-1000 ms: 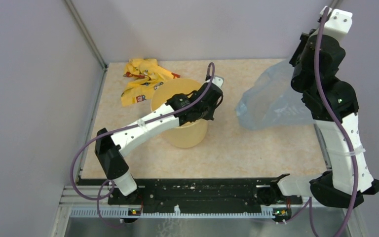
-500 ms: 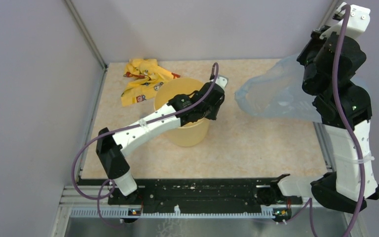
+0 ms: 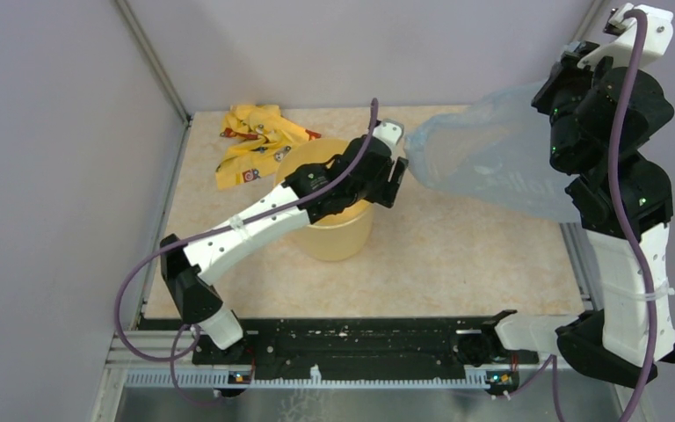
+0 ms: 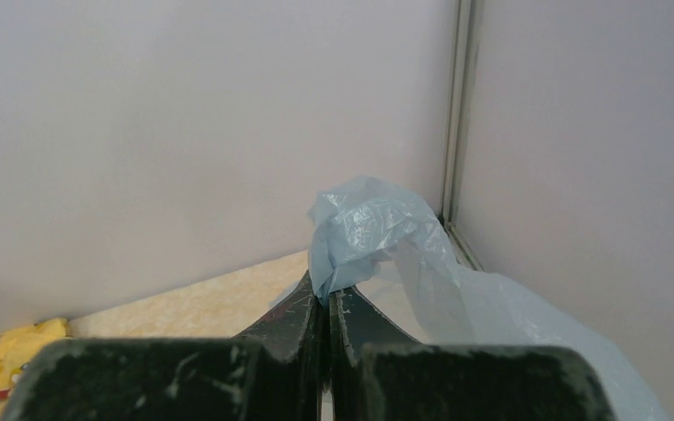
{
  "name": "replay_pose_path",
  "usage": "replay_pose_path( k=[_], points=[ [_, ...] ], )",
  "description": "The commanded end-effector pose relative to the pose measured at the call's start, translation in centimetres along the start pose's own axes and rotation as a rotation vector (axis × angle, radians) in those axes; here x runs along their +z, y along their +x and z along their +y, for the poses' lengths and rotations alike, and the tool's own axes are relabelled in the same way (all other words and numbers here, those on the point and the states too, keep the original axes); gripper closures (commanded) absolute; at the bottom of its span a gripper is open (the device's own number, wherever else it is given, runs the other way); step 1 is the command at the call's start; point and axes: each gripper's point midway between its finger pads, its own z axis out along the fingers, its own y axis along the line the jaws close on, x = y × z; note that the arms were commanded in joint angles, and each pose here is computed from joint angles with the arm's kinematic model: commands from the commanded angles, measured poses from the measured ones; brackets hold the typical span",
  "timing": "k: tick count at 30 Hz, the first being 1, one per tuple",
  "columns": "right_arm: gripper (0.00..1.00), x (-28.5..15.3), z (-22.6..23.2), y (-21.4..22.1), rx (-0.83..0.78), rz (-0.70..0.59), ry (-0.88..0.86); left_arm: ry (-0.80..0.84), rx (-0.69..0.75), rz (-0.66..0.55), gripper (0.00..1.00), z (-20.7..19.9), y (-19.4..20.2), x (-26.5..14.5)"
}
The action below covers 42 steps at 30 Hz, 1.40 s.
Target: Put the trash bags into the trash bin
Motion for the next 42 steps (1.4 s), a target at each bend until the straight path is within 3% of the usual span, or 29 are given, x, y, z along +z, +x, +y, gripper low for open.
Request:
replay_pose_path(
  k=[1, 7, 18, 25, 30, 36, 42],
  points=[
    [1.00, -0.8, -0.3, -3.0, 0.045, -0.082, -0.029, 0.065, -0.063, -0.215, 0.26, -0.2, -6.5, -5.2],
    [1.00, -1.5, 0.2, -4.6, 0.074, -0.132, -0.093, 0.068, -0.100, -0.322, 0.20, 1.7, -6.9, -9.2],
    [1.00, -3.8, 3.8, -9.0, 0.155, -0.267, -0.358, 0.412, -0.120, -0.576, 0.02, -1.4, -11.1, -18.6],
    [1.00, -5.0, 5.8, -10.7, 0.195, -0.312, -0.485, 0.435, -0.105, -0.617, 0.02, -2.6, -13.8, -18.4],
    [1.00, -5.7, 6.8, -11.8, 0.229, -0.336, -0.551, 0.343, -0.106, -0.624, 0.01, -2.0, -15.6, -16.6],
    [1.00, -5.6, 7.8, -12.2, 0.229, -0.346, -0.591, 0.448, -0.107, -0.704, 0.03, -3.5, -18.0, -19.3],
    [1.00, -5.0, 7.9, -11.9, 0.214, -0.342, -0.573, 0.489, -0.127, -0.704, 0.01, -3.3, -17.0, -20.9]
  ],
)
